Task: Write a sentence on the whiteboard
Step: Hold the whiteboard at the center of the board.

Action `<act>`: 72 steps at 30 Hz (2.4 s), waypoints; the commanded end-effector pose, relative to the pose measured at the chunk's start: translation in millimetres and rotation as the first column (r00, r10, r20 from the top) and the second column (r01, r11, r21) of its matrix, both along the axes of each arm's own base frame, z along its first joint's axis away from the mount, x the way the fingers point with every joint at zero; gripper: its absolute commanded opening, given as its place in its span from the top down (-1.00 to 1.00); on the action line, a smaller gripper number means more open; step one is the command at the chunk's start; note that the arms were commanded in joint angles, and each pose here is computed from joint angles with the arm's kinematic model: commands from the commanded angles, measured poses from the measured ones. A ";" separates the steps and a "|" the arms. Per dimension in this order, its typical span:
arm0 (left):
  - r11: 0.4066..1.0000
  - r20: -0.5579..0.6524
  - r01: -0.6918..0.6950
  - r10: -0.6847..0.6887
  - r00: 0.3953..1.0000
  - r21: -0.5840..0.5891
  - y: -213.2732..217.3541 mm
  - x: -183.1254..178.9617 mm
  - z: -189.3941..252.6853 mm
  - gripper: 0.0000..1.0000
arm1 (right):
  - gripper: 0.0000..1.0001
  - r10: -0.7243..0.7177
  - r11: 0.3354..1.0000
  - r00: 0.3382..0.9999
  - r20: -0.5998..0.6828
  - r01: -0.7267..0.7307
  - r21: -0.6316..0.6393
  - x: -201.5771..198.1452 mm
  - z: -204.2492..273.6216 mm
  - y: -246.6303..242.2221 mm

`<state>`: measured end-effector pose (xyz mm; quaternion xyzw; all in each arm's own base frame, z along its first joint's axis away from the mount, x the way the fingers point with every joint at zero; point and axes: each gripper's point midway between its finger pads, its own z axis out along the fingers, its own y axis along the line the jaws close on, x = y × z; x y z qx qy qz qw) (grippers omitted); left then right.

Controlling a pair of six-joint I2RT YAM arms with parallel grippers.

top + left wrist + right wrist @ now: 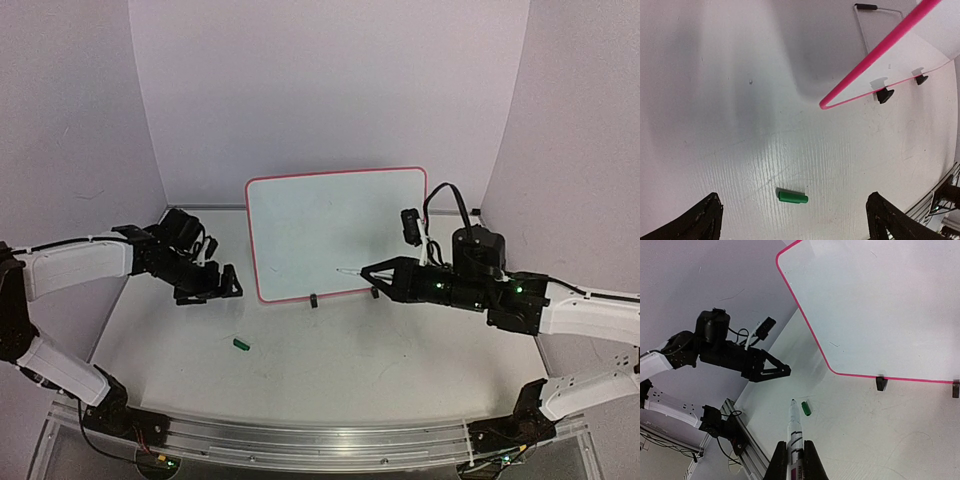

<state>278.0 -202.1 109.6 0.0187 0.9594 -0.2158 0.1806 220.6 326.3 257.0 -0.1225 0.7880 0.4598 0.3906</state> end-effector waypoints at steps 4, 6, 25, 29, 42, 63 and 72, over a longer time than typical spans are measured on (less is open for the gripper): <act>0.969 0.164 0.245 -0.246 0.955 0.024 -4.6 19.1 74.2 -0.99 | 1.00 0.032 0.999 0.999 0.017 -0.032 -0.010 11.1 14.7 25.1; 0.953 0.225 0.302 -0.293 0.929 -0.006 -13.6 24.3 95.2 -0.99 | 1.00 0.044 0.999 0.999 0.022 -0.044 -0.016 14.5 15.7 32.9; 0.795 0.591 0.566 -0.354 0.725 -0.219 -32.0 107.1 158.3 -0.53 | 1.00 0.144 0.985 0.986 0.079 -0.150 0.083 80.9 55.9 74.2; 0.780 0.611 0.586 -0.359 0.706 -0.219 -39.3 124.6 159.3 -0.36 | 1.00 0.171 0.979 0.981 0.091 -0.179 0.094 89.6 58.7 87.5; 0.736 0.663 0.642 -0.373 0.649 -0.215 -50.2 139.9 162.9 0.16 | 1.00 0.199 0.973 0.973 0.115 -0.211 0.094 113.4 59.0 111.6; 0.671 0.682 0.715 -0.430 0.592 -0.198 -58.2 127.8 159.7 0.84 | 1.00 0.175 0.978 0.975 0.136 -0.188 0.087 135.2 56.1 127.2; 0.673 0.669 0.722 -0.465 0.579 -0.157 -55.9 125.7 146.2 1.00 | 1.00 0.134 0.985 0.980 0.147 -0.148 0.091 152.3 55.0 135.3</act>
